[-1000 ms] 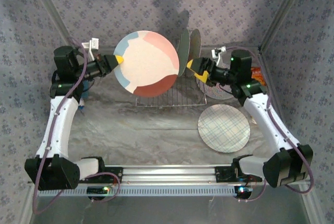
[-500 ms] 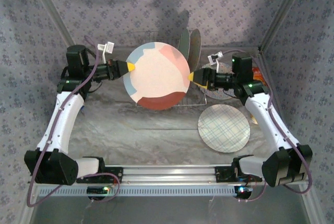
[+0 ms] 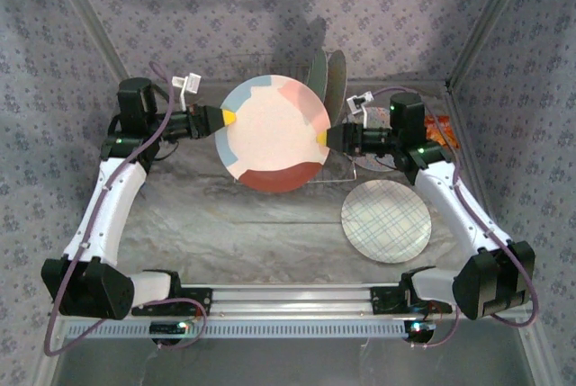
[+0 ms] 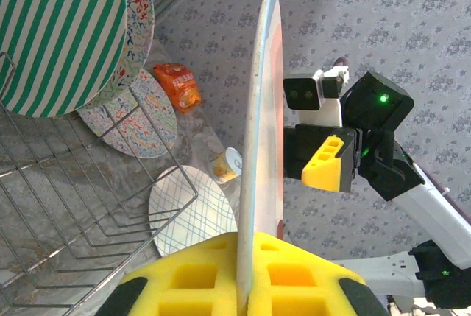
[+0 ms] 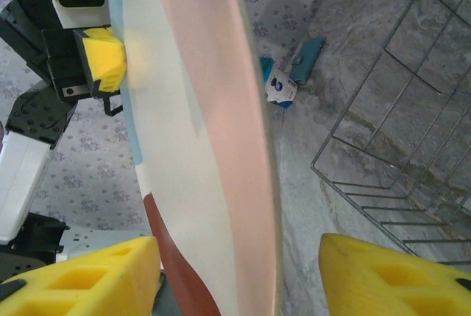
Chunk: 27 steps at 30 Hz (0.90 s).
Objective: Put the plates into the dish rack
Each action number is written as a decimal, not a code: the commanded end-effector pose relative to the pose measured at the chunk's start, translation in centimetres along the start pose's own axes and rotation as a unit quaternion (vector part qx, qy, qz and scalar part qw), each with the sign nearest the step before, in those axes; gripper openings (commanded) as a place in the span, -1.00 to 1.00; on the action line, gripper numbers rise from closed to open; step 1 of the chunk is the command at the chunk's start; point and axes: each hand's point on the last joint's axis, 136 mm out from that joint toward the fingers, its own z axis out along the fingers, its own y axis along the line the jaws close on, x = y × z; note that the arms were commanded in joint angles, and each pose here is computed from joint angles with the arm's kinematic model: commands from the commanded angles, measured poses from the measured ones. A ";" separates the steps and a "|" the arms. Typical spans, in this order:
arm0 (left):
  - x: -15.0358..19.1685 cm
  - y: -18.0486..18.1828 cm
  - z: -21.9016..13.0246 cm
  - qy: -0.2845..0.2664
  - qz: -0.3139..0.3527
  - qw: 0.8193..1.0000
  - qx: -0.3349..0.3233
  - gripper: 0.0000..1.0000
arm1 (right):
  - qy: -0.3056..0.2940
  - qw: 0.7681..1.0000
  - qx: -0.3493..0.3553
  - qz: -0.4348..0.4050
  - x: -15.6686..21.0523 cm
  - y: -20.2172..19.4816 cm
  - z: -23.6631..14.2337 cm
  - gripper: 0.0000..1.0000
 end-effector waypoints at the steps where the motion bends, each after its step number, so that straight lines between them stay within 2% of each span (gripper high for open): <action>1: 0.1 -1.6 -0.3 0.003 0.027 0.999 0.022 -1.00 | 0.002 0.999 -0.024 -0.024 0.0 1.1 0.3 0.06; 5: 0.2 -1.5 -0.3 0.003 0.026 0.999 0.020 -1.00 | 0.000 0.999 -0.023 -0.027 -0.1 1.2 0.4 -0.28; 10: 0.5 -1.2 -0.3 0.002 0.023 1.000 0.015 -1.00 | -0.002 0.999 -0.025 -0.032 -0.1 1.2 0.8 -0.98; 19: 0.5 -0.2 -0.1 -0.001 0.015 1.000 0.002 -1.00 | -0.003 0.999 -0.022 -0.029 0.0 1.0 0.8 -1.00; 23: 0.6 0.5 0.0 -0.003 0.010 1.000 -0.010 -0.76 | -0.006 0.999 -0.018 -0.029 0.0 0.9 0.7 -1.00; 27: 0.7 0.7 0.0 -0.003 0.006 1.000 -0.013 -0.35 | -0.016 0.999 -0.011 -0.032 -0.3 0.8 0.4 -1.00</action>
